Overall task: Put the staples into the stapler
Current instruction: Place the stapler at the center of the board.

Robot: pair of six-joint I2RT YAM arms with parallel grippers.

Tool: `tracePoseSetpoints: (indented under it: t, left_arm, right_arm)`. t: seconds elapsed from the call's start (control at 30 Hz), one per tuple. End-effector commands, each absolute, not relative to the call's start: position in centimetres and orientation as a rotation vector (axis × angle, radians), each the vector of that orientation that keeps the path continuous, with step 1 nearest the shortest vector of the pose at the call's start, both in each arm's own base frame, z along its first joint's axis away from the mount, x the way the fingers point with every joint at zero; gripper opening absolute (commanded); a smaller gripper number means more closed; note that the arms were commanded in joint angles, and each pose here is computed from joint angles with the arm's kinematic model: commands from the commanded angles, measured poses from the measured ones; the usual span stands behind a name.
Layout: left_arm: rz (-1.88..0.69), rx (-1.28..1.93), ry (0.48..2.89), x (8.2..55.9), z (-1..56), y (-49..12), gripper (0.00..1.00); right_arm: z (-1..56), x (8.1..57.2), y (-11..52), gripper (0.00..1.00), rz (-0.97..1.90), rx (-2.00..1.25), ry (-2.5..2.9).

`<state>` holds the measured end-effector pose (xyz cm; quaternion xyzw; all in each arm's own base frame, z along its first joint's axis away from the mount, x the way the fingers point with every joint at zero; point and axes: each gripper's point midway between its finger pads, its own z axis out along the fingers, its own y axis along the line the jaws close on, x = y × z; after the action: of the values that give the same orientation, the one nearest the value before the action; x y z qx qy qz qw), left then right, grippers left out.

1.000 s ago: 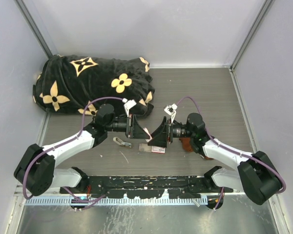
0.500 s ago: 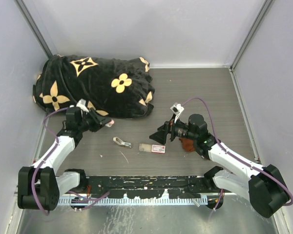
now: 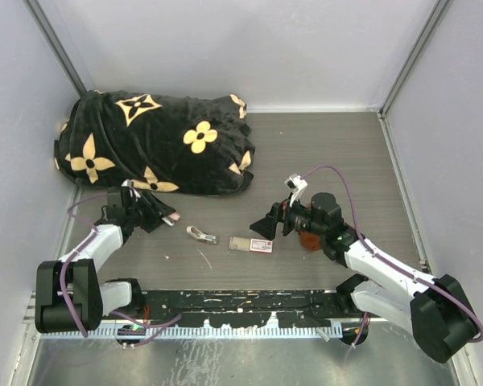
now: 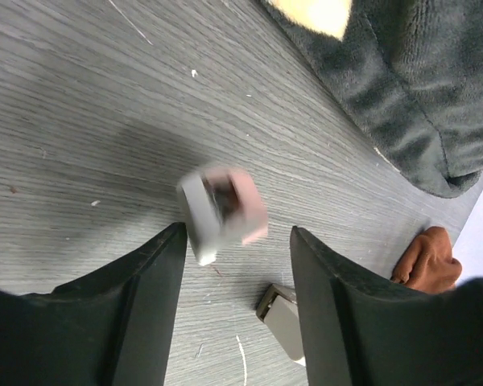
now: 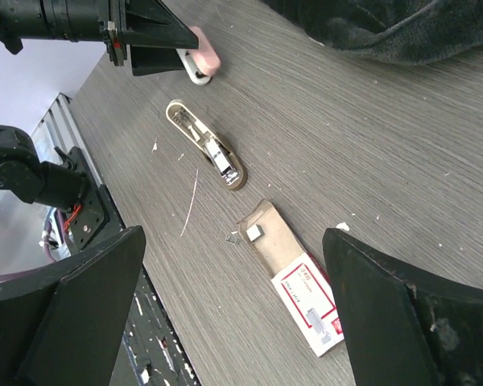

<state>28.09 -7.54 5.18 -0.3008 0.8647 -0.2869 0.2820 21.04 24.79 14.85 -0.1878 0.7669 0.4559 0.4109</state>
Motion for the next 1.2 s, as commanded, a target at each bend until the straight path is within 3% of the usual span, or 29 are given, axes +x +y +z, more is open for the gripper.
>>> tracePoseSetpoints:
  t: [0.0, 0.33, 0.53, 0.73, 1.0, 1.17]
  left_arm:
    - [-0.742, -0.762, 2.27, 29.0, 6.0, -6.6, 0.6]
    - [-0.504, -0.653, 2.231, 27.8, 9.0, -3.5, 0.86]
    - [-0.655, -0.38, 2.205, 26.1, 12.5, -8.7, 0.82]
    - [-0.802, -0.139, 2.331, 23.6, 11.5, -14.7, 0.8]
    - [-0.671, -0.027, 2.417, 23.4, 9.8, -15.5, 0.78]
    - [-0.622, 0.017, 2.426, 23.3, 9.4, -16.2, 0.65]
  right_arm:
    - [16.4, 21.6, 24.7, 0.98, 1.12, -0.468, 1.858]
    - [16.4, 22.0, 23.8, 0.98, 1.06, -0.44, 1.863]
    - [16.3, 22.8, 23.3, 0.97, 1.022, -0.375, 1.876]
    - [16.5, 23.2, 23.4, 0.95, 1.04, -0.311, 1.877]
    - [15.9, 22.5, 23.7, 0.94, 1.088, -0.308, 1.901]
    - [15.4, 22.5, 23.6, 0.92, 1.083, -0.3, 1.904]
